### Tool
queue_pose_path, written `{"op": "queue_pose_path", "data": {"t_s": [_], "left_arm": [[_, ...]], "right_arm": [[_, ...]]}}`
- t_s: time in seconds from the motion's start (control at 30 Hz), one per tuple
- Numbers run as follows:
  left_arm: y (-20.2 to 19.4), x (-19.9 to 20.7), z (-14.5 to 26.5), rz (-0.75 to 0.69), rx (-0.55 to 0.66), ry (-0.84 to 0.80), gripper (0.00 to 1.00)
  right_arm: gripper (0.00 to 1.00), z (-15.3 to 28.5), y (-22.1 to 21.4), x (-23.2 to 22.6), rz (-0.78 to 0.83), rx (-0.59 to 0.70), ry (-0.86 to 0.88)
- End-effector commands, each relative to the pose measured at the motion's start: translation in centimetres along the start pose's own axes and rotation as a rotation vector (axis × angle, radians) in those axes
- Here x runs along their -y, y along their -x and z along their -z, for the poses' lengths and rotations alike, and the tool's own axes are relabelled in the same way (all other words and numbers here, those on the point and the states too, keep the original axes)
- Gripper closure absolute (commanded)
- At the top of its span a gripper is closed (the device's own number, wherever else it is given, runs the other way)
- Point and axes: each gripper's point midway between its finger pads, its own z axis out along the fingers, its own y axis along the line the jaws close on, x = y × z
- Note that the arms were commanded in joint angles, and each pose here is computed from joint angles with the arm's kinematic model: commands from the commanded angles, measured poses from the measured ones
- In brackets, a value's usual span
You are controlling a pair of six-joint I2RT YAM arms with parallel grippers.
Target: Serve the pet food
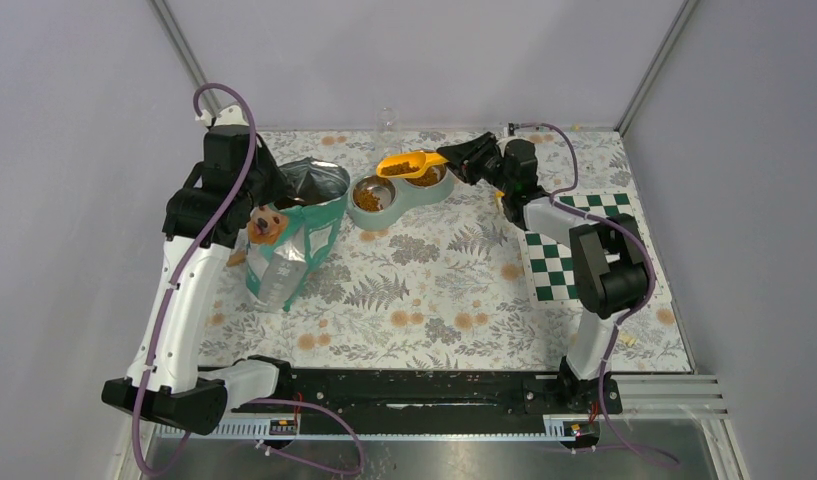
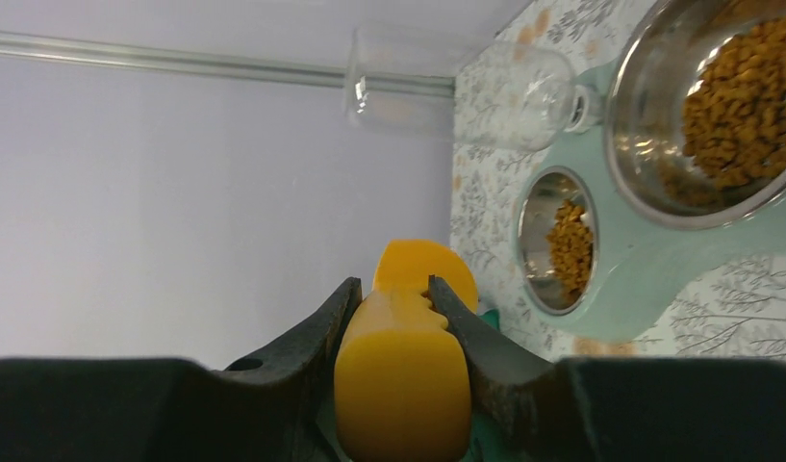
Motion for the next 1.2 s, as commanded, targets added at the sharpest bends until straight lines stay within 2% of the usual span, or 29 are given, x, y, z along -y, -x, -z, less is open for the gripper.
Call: {"op": "queue_pose_path", "data": {"t_s": [0.0, 0.7, 0.93, 1.17], "left_arm": [[0.8, -1.0, 0.6, 0.011, 0.037, 0.032, 1.00], [0.5, -1.8, -0.4, 0.006, 0.009, 0.059, 1.00], [0.4, -1.8, -0.4, 0.009, 0.002, 0.050, 1.00], [0.3, -1.7, -0.4, 0.004, -0.006, 0.039, 1.00]], "right_arm": [[1.00, -1.6, 2.1, -1.3, 0.139, 0.059, 0.023], [1.00, -5.6, 1.2, 1.7, 0.424, 0.019, -0.169], [1.00, -6.0, 1.0, 0.8, 0.539, 0.046, -0.207], [1.00, -5.7, -0.4, -0.8, 0.732, 0.034, -0.244]]}}
